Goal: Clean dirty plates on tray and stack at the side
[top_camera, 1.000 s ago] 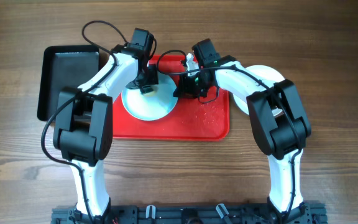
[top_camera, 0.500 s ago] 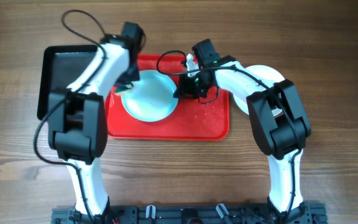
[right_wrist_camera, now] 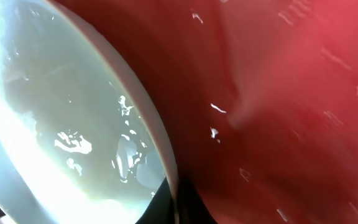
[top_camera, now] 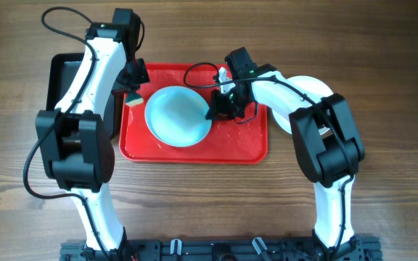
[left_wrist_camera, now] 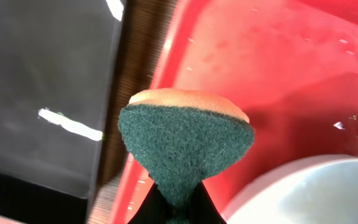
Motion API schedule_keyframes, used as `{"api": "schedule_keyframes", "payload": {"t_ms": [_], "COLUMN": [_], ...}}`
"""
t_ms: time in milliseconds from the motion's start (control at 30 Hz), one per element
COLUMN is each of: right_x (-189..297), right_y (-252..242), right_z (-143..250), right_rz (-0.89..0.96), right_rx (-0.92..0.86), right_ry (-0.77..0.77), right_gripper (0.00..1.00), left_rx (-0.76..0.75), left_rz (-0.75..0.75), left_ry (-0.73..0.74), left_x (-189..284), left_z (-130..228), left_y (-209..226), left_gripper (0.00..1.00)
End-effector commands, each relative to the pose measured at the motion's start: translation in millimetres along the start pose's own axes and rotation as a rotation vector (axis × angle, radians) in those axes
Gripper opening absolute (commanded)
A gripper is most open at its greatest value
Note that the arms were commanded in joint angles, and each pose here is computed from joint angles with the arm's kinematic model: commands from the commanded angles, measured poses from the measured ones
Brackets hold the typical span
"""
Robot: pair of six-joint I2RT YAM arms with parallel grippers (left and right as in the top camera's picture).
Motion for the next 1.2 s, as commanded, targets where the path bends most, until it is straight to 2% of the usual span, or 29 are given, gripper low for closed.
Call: {"api": "schedule_keyframes", "payload": {"t_ms": [0, 233, 400, 733, 1167], "right_x": [38.7, 108.9, 148.8, 186.5, 219.4], "right_y": [2.1, 20.4, 31.4, 51.0, 94.2], "right_z": [-4.0, -0.1, 7.8, 25.2, 56.4], "right_rz": [0.143, 0.366, 0.613, 1.026, 1.289], "right_rx": [0.071, 0.149, 0.198, 0.27, 0.377], "right_ry": [-0.135, -0.388, -0.614, -0.957, -1.28], "right_gripper": [0.04, 0.04, 0.04, 0.04, 0.04], "left_rx": [-0.021, -0.014, -0.014, -0.014, -0.014], "left_rz": [0.096, 0.099, 0.099, 0.105, 0.105], "left_ry": [-0.017, -0.016, -0.016, -0.013, -0.013], "left_x": [13.5, 12.4, 12.4, 12.2, 12.2], "left_z": [-1.7, -2.3, -2.3, -1.8, -1.7], "left_y": [-10.8, -11.6, -11.6, -12.6, -12.6], "left_gripper": [0.04, 0.04, 0.04, 0.04, 0.04]}}
Point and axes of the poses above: each gripper's point midway between its finger pads, its own x axis back along the fingers, its own y axis along the line the jaws close on, z = x × y, the point moved 3 cm from there along x, back along the fingers, and after that the axes turned 7 degrees about -x, right-handed, at the moved point
